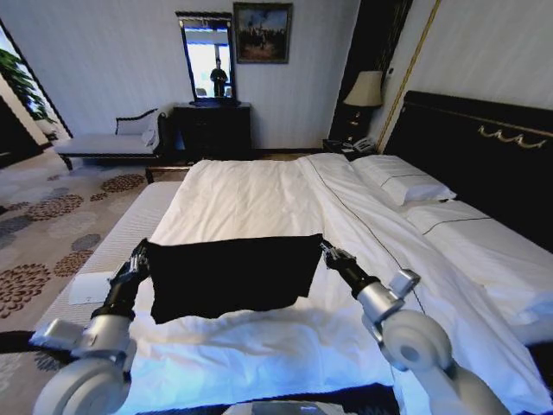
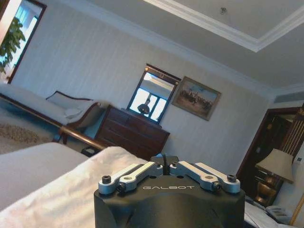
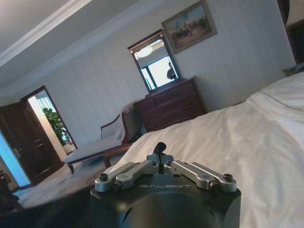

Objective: Fold the clothes on the bed.

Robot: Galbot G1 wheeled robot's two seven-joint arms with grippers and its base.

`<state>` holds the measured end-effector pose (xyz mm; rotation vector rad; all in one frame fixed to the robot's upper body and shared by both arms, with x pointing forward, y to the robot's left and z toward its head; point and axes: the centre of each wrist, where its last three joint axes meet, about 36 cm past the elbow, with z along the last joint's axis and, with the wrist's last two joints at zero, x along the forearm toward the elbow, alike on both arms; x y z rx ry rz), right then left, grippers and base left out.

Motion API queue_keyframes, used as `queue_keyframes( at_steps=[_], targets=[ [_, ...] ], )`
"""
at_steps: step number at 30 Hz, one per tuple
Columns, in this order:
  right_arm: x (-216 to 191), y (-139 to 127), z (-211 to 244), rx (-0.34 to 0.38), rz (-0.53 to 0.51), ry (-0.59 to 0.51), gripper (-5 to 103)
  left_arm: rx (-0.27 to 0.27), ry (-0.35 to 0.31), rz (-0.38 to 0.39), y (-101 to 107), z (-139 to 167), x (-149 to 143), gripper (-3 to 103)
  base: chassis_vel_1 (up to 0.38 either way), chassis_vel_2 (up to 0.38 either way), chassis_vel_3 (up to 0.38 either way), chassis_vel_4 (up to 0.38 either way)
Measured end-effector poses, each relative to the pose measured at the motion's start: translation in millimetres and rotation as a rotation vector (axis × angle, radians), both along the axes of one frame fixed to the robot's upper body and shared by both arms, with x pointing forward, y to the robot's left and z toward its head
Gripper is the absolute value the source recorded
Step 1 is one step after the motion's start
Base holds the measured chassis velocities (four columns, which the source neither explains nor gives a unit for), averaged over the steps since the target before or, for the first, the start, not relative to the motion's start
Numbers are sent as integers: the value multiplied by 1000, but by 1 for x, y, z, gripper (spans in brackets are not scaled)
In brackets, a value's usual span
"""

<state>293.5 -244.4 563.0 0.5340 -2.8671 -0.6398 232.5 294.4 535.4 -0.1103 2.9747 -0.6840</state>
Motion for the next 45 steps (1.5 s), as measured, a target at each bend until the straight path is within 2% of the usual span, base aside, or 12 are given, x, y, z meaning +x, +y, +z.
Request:
queue_keyframes(
  at_steps=[3,7,9,12,14,18,19,24,25,31,36,45],
  targets=[
    [3,1,2,21,8,34,0,-35,24,-8,-7,-4,8,1,0,0,0,0],
    [32,5,-27,32,11,127,0,-95,70,-31,-13,-23,48,1,0,0,0,0],
    [41,5,-36,35,14,148,0,-93,83,-34,-12,-32,63,1,0,0,0,0],
    [85,10,-65,44,17,199,0,-92,149,-39,-6,-66,116,1,0,0,0,0],
    [101,12,-75,48,8,215,0,-96,158,-43,-6,-71,131,1,0,0,0,0],
    [165,23,-121,31,-33,294,0,-94,199,-44,-11,-100,197,1,0,0,0,0],
    [165,23,-121,31,-33,294,0,-94,199,-44,-11,-100,197,1,0,0,0,0],
    [225,32,-167,-8,-94,331,0,-81,270,31,-19,-155,266,1,0,0,0,0],
    [225,32,-167,-8,-94,331,0,-81,270,31,-19,-155,266,1,0,0,0,0],
    [274,41,-177,-17,-166,290,0,-93,263,70,-26,-163,325,1,0,0,0,0],
    [292,41,-186,-42,-213,253,0,-91,275,91,-22,-168,349,1,0,0,0,0],
    [293,39,-205,-96,-267,202,0,-89,263,97,-19,-177,360,1,0,0,0,0]
  ],
)
